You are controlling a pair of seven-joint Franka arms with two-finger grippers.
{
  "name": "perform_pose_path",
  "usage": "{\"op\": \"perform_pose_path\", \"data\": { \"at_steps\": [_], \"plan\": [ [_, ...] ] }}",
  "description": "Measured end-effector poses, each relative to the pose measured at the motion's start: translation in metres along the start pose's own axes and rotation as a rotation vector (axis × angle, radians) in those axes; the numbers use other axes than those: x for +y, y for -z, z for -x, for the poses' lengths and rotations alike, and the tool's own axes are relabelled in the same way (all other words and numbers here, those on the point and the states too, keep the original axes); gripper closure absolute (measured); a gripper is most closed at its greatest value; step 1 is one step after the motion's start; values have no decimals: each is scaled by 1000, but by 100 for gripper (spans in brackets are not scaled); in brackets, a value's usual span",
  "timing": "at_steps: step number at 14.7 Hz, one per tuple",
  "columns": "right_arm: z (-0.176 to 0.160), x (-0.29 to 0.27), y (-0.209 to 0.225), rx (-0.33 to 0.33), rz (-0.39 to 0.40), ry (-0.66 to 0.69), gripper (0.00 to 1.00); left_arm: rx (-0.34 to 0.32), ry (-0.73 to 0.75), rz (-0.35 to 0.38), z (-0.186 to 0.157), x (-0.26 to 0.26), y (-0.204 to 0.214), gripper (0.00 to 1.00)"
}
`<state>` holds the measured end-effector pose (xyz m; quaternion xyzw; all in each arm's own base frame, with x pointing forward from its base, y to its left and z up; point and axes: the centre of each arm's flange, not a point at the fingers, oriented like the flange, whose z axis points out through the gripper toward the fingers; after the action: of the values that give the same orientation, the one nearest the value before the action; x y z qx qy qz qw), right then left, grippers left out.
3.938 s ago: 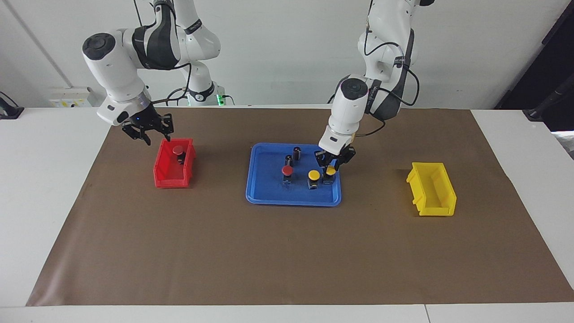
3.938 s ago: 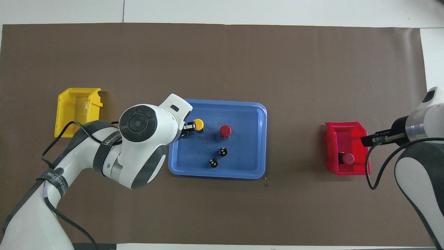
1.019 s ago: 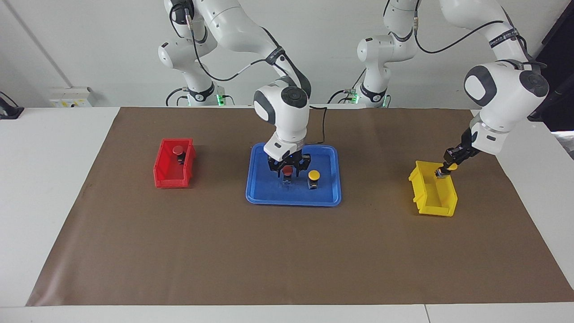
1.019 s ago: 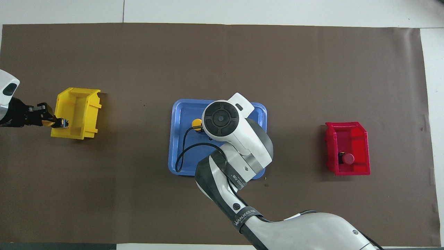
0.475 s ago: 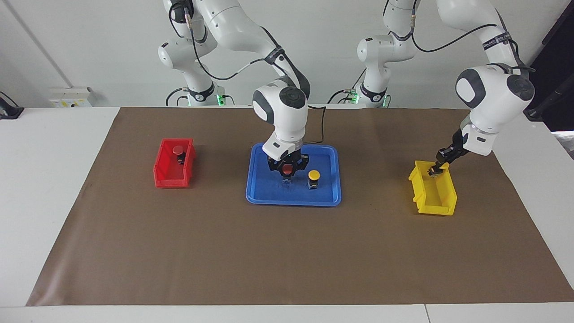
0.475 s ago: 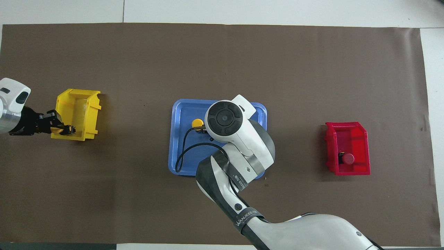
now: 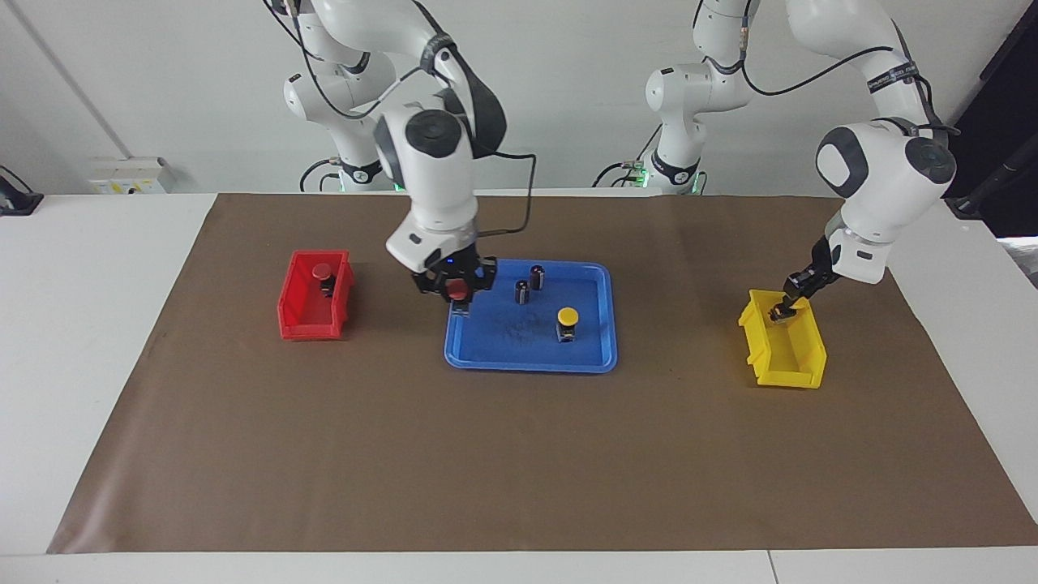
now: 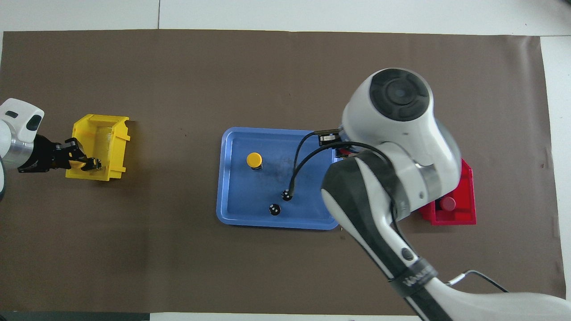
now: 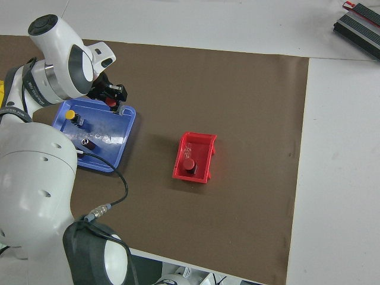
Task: Sort red and yellow buttons by color
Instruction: 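Carry the last red button to the red bin with the right gripper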
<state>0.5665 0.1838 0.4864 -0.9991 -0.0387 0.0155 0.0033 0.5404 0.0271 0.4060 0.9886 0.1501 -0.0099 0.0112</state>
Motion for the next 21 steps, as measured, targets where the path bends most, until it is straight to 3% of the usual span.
{"op": "perform_pose_path", "data": {
  "at_steps": [4,6,11,21],
  "plan": [
    [31,144,-5,-47,-26,47,62,5,-6,0,2,11,-5,59],
    [45,179,-25,-53,-35,36,62,5,-5,0,2,10,-5,59],
    [70,178,-82,11,-31,36,62,1,-6,-2,4,4,-14,59],
    [85,204,-117,51,-24,64,62,4,-33,-2,7,-2,-25,59]
  ]
}}
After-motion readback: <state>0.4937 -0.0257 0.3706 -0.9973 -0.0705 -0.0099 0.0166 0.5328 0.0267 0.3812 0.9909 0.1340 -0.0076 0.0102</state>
